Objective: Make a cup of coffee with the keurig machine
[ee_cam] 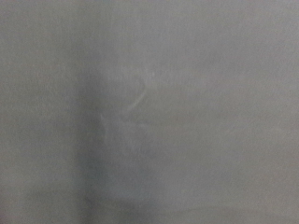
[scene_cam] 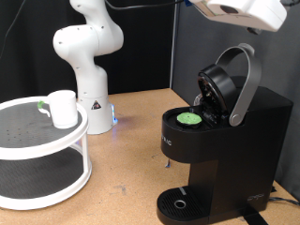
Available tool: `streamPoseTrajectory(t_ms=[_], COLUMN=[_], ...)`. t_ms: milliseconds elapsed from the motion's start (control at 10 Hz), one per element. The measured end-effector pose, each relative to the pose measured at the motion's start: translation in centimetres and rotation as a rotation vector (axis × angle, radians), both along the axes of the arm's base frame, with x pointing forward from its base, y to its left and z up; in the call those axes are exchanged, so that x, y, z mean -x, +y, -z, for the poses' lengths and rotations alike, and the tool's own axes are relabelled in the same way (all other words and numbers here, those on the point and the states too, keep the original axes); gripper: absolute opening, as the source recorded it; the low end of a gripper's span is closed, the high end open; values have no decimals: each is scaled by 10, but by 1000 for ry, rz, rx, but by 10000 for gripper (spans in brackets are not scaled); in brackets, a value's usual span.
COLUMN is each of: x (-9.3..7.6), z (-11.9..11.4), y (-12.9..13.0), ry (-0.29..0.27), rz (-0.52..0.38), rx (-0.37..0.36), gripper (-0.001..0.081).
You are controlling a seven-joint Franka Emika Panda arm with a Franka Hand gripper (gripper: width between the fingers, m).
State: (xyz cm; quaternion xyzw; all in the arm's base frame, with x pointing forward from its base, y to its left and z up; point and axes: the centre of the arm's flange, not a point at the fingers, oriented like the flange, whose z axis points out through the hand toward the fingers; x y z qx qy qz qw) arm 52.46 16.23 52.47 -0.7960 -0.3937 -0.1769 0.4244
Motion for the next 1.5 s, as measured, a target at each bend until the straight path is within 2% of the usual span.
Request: streamPoseTrajectory(t_ms=[300,500,800,1100,1500], x=[-2,-1,3,8,9], z=[28,34,36,32,28], y=[16,27,28,10,-22], ry=[6,5,18,6,8], rz=[1,-9,-24,-41,-12], rx=[74,80,76,63,70], gripper=[1,1,1,1,1])
